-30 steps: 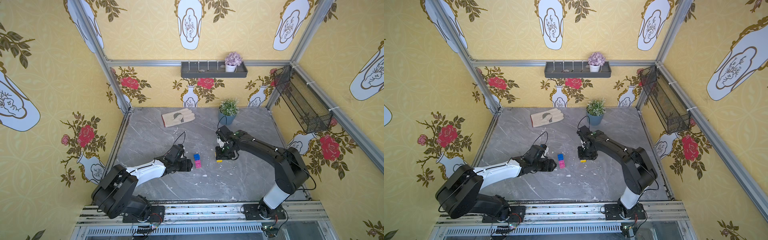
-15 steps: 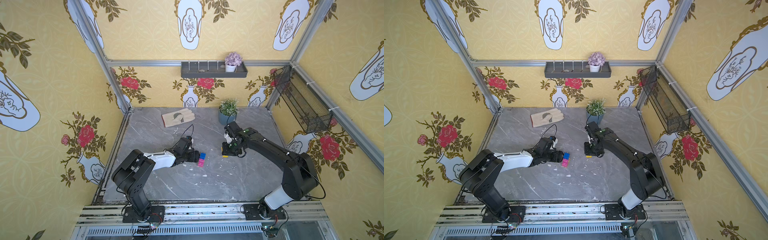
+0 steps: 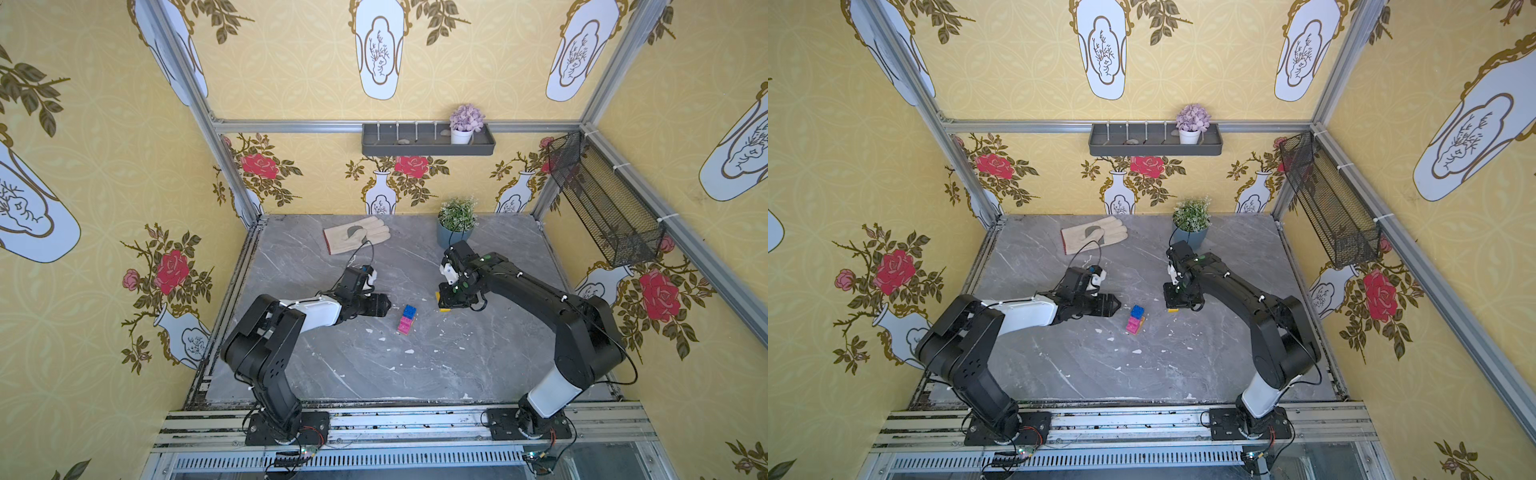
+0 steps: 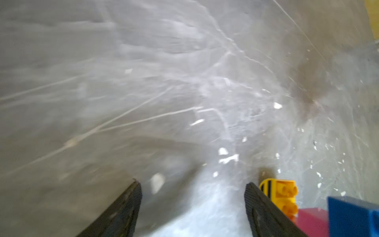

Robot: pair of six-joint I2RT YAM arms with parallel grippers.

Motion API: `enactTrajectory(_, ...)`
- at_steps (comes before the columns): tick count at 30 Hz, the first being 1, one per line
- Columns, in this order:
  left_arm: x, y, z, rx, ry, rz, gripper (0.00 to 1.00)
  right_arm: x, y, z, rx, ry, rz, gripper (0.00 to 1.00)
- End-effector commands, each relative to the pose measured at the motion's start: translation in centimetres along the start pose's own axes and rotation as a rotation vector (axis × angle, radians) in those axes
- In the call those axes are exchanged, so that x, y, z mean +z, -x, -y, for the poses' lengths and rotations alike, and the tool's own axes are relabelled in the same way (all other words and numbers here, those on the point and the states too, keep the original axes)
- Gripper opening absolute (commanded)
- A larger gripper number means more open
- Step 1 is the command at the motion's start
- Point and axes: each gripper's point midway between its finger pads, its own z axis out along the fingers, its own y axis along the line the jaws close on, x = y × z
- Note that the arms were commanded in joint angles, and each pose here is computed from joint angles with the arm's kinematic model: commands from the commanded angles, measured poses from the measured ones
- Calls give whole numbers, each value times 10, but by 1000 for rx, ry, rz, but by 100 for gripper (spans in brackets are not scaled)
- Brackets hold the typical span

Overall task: Assemble the letter s with lego
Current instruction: Adjust the lego brick at the center of the board, then place the lego brick at the center of the board.

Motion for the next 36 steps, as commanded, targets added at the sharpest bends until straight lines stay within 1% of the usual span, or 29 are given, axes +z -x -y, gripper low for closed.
enactTrajectory(1, -17, -38, -15, -84, 54, -112, 82, -7, 30, -15, -28, 21, 67, 27)
enactTrajectory(3, -28, -38, -11, -91, 42, -93, 82, -12, 50, -30, -29, 61, 108, 27)
enactTrajectory(4, -33, -37, -9, -99, 35, -77, 82, -10, 57, -36, -24, 78, 108, 27)
enactTrajectory(6, -43, -37, -7, -111, 32, -53, 82, 2, 64, -32, 10, 46, 65, 27)
enactTrajectory(9, -56, -38, -5, -125, 30, -30, 82, 34, 61, -5, 65, -73, -29, 27)
enactTrajectory(12, -68, -36, -3, -130, 31, -10, 82, 57, 52, 23, 118, -154, -96, 27)
enactTrajectory(16, -77, -36, -2, -127, 38, 1, 82, 69, 40, 34, 143, -166, -140, 30)
enactTrajectory(18, -79, -36, -2, -130, 39, 7, 82, 72, 35, 35, 143, -169, -153, 35)
enactTrajectory(22, -81, -37, -2, -131, 39, 11, 82, 76, 27, 34, 136, -155, -185, 58)
enactTrajectory(24, -81, -37, -1, -130, 35, 12, 82, 75, 25, 36, 136, -161, -186, 68)
enactTrajectory(25, -81, -36, -1, -131, 34, 14, 83, 73, 26, 37, 137, -165, -183, 71)
enactTrajectory(27, -82, -34, 0, -132, 33, 18, 83, 61, 32, 35, 128, -187, -157, 72)
enactTrajectory(29, -84, -33, 1, -130, 33, 25, 82, 40, 48, 19, 83, -187, -87, 73)
enactTrajectory(31, -84, -33, 0, -130, 33, 26, 83, 26, 63, -5, 33, -145, -39, 74)
enactTrajectory(33, -85, -33, 1, -130, 30, 29, 82, 21, 72, -30, -16, -94, -33, 74)
enactTrajectory(35, -86, -32, 1, -128, 31, 34, 82, 28, 73, -54, -73, -52, -61, 75)
enactTrajectory(36, -87, -33, 1, -129, 34, 33, 82, 33, 72, -58, -87, -52, -75, 75)
